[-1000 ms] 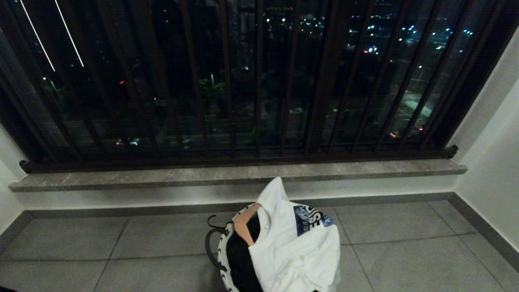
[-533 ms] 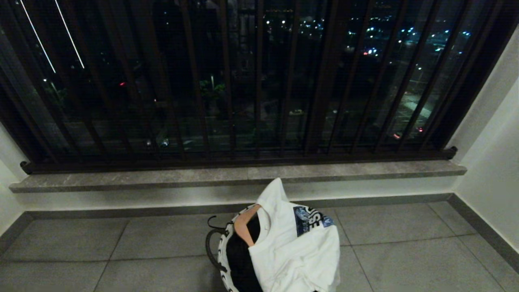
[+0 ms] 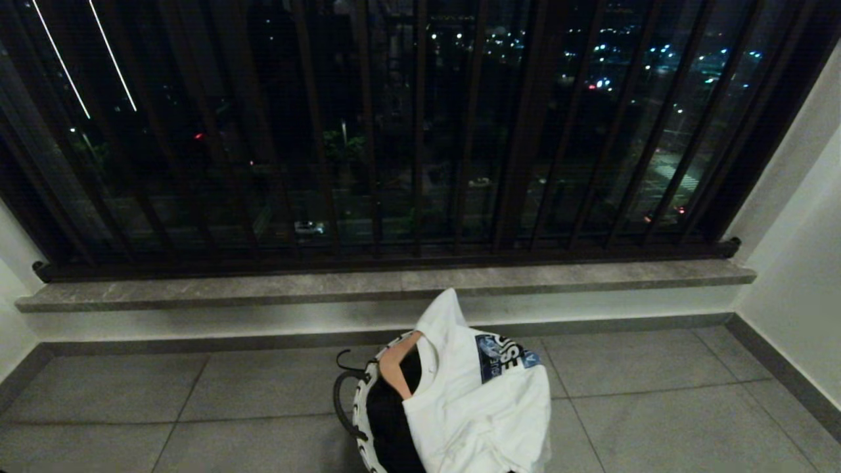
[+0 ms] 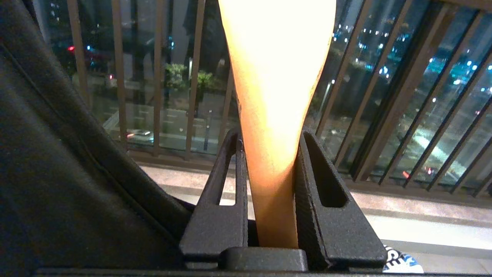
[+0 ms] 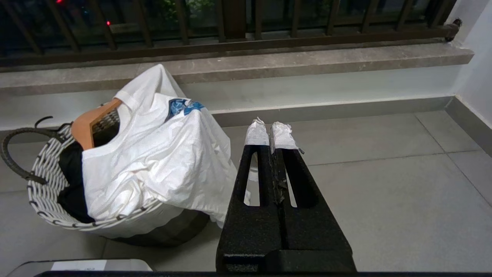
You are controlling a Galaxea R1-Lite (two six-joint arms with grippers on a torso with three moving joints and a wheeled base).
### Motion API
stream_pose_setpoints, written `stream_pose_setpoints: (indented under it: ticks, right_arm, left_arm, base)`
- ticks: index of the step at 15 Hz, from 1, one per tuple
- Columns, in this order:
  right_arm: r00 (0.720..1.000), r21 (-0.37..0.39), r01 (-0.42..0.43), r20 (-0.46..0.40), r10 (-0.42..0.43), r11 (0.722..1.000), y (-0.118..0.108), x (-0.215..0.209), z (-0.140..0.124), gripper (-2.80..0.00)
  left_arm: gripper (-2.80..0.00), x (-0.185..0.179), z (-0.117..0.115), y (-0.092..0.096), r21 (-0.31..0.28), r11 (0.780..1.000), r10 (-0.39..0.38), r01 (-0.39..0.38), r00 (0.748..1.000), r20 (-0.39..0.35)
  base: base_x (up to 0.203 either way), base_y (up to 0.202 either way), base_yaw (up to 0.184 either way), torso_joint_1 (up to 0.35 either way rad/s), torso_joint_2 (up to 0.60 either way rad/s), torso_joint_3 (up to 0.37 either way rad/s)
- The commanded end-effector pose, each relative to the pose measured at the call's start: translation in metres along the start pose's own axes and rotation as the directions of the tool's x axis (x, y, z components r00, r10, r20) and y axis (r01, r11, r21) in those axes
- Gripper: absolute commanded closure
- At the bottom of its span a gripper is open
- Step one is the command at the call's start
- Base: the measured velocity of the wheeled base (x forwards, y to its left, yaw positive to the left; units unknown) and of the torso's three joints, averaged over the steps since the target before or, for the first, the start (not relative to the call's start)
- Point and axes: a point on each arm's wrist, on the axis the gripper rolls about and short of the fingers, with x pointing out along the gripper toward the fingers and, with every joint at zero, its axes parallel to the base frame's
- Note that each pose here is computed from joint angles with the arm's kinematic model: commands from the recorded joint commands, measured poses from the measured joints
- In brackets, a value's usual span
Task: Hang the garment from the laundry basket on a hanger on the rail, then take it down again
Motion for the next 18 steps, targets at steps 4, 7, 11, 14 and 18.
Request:
stream_pose_setpoints:
  ticks: [4, 7, 11, 14, 18]
  right_arm:
    - [1.0, 0.0, 0.0, -0.001, 0.0, 1.0, 0.0, 0.0001, 0.0001, 0.0]
    - [1.0, 0.0, 0.0, -0.001, 0.0, 1.0, 0.0, 0.0001, 0.0001, 0.0]
    - [1.0, 0.002, 0.0, -0.001, 0.0, 1.0, 0.0, 0.0001, 0.0001, 0.0]
    - [1.0, 0.0, 0.0, -0.001, 0.0, 1.0, 0.0, 0.0001, 0.0001, 0.0]
    - [1.0, -0.001, 0.0, -0.001, 0.0, 1.0, 0.0, 0.0001, 0.0001, 0.0]
  left_arm:
    - [0.0, 0.0043, 0.0032, -0.0013, 0.005, 1.0, -0.001, 0.001, 1.0, -0.006]
    - [0.0, 0.0033, 0.0038, -0.0012, 0.019, 1.0, -0.002, 0.002, 1.0, -0.002]
    - [0.0, 0.0033, 0.0039, -0.0012, 0.032, 0.999, -0.003, 0.003, 1.0, -0.001]
    - [0.0, 0.0033, 0.0049, -0.0014, 0.031, 0.999, -0.005, 0.004, 1.0, 0.001]
    - [0.0, 0.0029, 0.007, -0.0017, 0.03, 1.0, -0.008, 0.007, 1.0, 0.008]
  base:
    - [0.0, 0.0, 0.0, 0.0, 0.0, 0.0]
    - [0.0, 0.0, 0.0, 0.0, 0.0, 0.0]
    - [0.0, 0.0, 0.0, 0.0, 0.0, 0.0]
    - [0.0, 0.0, 0.0, 0.042, -0.12, -0.065]
    - [0.0, 0.0, 0.0, 0.159, -0.28, -0.249]
